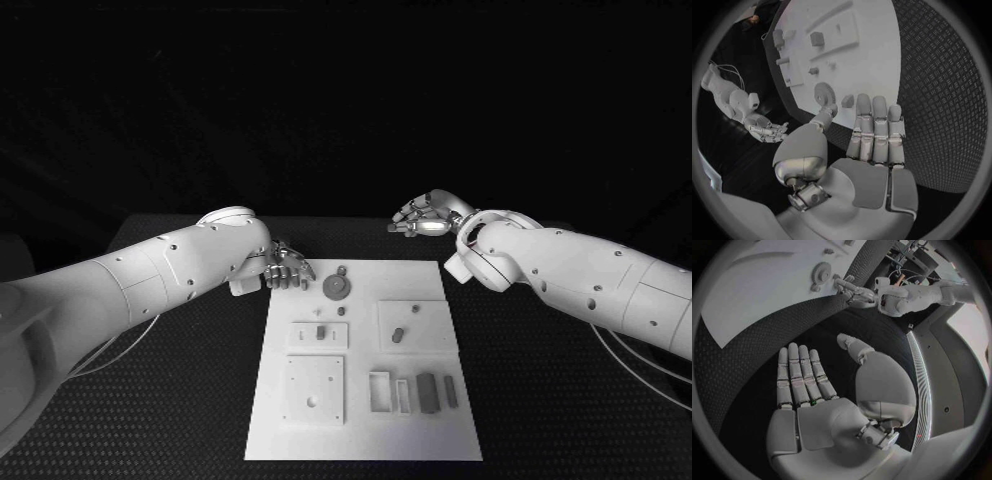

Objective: Assemble the parts on the task board

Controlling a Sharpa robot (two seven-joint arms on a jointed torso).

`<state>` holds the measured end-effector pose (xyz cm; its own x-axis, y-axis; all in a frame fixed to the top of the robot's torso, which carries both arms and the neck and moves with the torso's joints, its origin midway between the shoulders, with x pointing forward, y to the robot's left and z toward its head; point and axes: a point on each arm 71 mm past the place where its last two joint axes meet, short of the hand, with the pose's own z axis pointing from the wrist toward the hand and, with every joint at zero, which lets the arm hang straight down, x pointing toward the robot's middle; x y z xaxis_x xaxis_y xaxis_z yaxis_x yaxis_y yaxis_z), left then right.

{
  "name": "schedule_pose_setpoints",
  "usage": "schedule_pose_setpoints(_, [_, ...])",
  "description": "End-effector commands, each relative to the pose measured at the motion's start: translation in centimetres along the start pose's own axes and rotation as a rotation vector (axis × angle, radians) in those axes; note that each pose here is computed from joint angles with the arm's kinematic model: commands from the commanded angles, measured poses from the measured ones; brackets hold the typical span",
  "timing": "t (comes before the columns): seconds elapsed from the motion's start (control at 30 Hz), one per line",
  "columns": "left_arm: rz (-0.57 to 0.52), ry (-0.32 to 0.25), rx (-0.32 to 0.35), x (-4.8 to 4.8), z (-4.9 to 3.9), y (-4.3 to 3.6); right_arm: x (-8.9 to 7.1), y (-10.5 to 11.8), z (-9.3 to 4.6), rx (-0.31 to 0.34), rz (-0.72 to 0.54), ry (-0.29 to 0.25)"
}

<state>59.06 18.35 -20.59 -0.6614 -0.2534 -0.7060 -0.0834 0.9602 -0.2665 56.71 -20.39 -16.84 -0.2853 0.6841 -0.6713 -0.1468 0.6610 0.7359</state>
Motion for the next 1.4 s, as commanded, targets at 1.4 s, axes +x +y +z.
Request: schedule_pose_setpoints(1.4, [-0.051,0.013,0.028,0.20,0.05,0.20,0.31,0.16,0.24,-0.005,-0.001,0.013])
